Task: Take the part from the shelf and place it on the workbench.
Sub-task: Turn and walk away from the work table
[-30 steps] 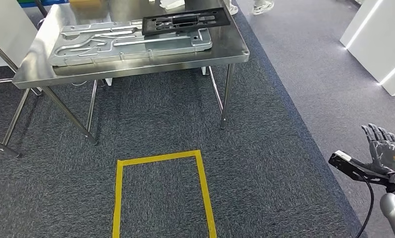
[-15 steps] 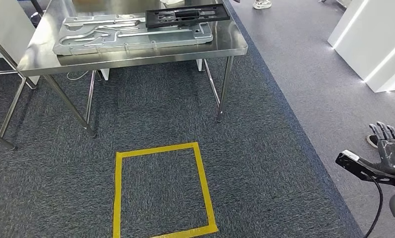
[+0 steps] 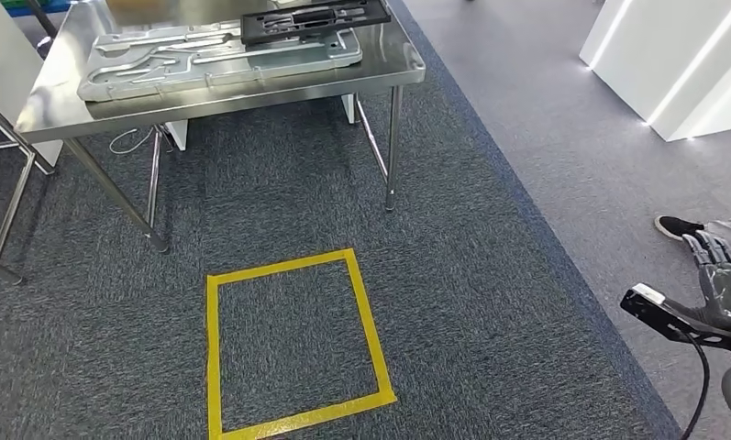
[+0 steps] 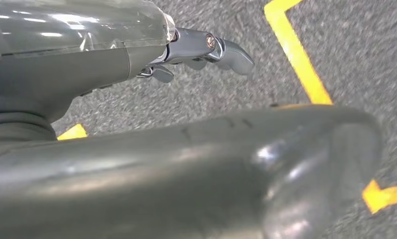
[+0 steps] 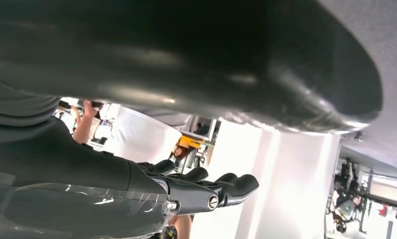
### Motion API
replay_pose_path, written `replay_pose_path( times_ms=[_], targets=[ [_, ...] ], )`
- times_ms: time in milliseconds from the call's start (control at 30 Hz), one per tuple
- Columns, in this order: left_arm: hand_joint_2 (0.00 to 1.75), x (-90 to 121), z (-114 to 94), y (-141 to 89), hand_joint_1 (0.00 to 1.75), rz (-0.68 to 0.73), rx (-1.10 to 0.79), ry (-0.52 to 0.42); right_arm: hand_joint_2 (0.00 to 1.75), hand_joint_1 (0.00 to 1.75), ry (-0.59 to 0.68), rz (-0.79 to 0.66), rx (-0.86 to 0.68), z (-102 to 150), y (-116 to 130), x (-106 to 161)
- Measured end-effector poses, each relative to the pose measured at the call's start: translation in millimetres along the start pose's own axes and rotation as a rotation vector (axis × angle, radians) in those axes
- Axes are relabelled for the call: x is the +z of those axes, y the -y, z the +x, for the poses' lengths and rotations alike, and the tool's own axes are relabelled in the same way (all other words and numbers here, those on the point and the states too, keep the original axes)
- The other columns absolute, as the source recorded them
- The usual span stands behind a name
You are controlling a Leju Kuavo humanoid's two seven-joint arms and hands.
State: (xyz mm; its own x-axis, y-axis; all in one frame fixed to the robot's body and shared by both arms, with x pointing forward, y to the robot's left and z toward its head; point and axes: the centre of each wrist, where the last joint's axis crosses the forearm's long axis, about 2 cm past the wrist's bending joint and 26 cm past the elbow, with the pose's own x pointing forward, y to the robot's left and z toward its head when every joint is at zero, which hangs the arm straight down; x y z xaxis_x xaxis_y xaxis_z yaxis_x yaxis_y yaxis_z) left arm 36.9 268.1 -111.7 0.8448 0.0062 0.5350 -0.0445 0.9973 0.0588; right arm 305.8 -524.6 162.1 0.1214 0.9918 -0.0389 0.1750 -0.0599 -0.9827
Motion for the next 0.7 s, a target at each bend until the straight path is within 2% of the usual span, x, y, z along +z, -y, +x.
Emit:
replay_pose_path(
  times_ms=[400, 700],
  targets=[
    [0.00, 0, 0, -1, 0.00, 0.006, -0.015, -0.008, 0.00, 0.00, -0.002, 0.007, 0.004, 3, -5, 10],
    [0.00, 0, 0, 0, 0.00, -0.001, -0.007, -0.006, 0.00, 0.00, 0.016, -0.015, 0.023, 9, 2, -10]
  ],
)
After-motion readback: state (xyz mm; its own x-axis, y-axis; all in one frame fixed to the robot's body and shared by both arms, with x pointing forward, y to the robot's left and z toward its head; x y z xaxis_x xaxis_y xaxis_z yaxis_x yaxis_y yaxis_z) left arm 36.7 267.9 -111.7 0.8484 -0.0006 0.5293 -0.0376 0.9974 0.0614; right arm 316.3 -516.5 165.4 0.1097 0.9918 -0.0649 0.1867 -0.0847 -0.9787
